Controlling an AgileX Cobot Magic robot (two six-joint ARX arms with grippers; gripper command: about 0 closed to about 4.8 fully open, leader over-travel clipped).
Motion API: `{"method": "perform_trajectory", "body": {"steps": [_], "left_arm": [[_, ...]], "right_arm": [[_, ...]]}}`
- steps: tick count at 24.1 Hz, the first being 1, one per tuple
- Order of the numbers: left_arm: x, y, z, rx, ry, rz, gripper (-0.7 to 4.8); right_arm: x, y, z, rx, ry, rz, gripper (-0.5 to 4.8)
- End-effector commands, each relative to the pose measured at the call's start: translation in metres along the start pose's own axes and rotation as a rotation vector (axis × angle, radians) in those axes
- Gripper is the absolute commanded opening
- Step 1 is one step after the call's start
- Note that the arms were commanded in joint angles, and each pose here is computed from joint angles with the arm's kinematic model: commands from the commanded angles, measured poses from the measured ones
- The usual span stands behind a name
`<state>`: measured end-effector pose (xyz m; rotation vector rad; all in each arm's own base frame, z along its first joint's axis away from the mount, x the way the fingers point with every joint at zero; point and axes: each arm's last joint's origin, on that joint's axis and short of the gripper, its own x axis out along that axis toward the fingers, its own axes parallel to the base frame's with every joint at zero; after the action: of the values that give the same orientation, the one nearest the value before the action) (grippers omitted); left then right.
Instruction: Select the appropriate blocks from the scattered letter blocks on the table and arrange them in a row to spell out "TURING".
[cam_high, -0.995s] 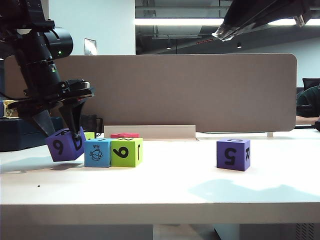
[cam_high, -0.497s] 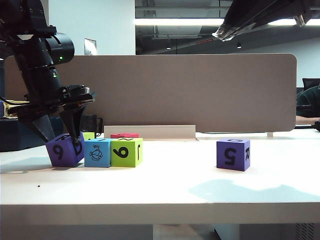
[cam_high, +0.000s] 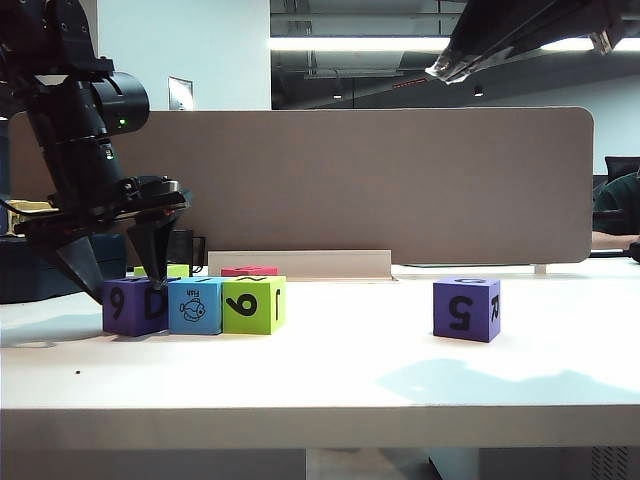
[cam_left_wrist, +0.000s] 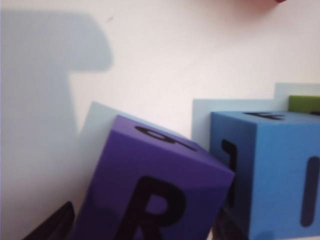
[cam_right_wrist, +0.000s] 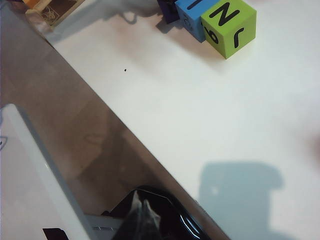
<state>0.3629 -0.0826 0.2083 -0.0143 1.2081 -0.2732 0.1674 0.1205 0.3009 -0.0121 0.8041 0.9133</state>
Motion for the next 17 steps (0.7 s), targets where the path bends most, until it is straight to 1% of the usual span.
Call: {"method": "perform_trajectory", "body": {"steps": [1,6,9,12,15,17], "left_arm": [[-0.003,-0.001,0.002,0.0,-0.022,-0.021,3.45],[-0.018,-0.004,0.011,0.0,-0.019,-0.018,3.45],[-0.039,-0.007,0.024,0.012,-0.04,0.005,3.44],[-0.051,-0.008,0.035,0.023,-0.098,0.053,3.44],[-0.06,-0.01,0.045,0.032,-0.176,0.051,3.44],[-0.063,-0.012,0.051,0.083,-0.232,0.015,3.44]], "right_arm": [[-0.001,0.001,0.001,-0.005,-0.005,0.003,-0.01],[-0.001,0.001,0.001,-0.002,0.0,0.003,-0.01],[-0.001,0.001,0.0,-0.002,0.001,0.003,-0.01],[-0.001,0.001,0.0,-0.001,0.004,0.003,-0.01],[-0.001,0.001,0.0,0.0,0.005,0.003,-0.01],[-0.001,0.001,0.0,0.0,0.004,0.002,-0.01]]}}
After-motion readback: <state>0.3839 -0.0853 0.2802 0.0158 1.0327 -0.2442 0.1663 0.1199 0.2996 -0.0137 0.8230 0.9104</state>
